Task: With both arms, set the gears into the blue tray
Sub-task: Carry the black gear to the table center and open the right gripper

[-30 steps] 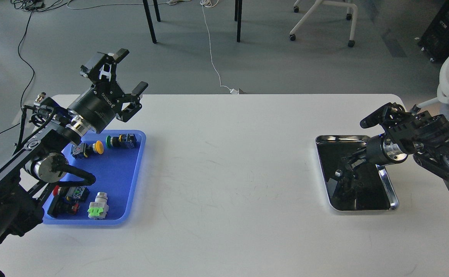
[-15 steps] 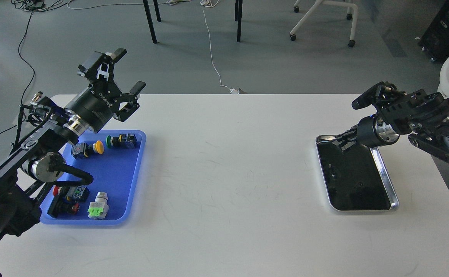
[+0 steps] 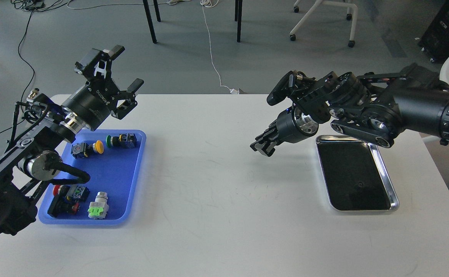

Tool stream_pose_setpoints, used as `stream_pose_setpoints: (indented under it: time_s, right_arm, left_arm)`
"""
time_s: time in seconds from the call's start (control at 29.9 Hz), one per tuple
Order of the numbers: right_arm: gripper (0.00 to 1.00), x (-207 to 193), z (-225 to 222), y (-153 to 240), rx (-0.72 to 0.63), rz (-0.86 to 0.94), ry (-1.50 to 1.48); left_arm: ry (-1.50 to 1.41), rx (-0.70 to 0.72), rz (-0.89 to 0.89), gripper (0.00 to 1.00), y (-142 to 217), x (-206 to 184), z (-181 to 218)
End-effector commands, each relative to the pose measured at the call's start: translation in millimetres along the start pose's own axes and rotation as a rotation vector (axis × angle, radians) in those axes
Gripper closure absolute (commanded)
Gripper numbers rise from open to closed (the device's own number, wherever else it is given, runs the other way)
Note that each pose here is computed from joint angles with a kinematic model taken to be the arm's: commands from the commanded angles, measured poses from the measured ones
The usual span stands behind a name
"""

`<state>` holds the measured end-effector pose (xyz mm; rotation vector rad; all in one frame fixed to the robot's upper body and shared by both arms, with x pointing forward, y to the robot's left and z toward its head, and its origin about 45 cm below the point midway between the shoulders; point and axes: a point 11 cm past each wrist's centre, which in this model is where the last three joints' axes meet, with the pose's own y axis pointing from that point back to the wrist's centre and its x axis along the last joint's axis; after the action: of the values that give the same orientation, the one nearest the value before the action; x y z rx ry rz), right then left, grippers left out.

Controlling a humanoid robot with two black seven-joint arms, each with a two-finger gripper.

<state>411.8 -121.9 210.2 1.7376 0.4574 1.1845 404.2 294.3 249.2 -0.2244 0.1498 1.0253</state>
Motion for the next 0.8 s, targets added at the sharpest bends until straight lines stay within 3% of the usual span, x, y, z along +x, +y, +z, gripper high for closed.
stream_pose_setpoints:
  time_s: [0.0,0.13,0.77]
  right_arm:
    - [0.84,12,-22,-22,0.034,-0.017,0.045]
    - [0.84,16,-43,-39,0.077,-0.027,0.061]
    - [0.84,-19,-58,-62,0.157,-0.027,-0.049]
  left_arm:
    - [-0.004,0.002,0.002,0.01,1,1,1]
    - [-0.005,0.002,0.002,0.02,1,1,1]
    - [-0.005,0.002,0.001,0.02,1,1,1]
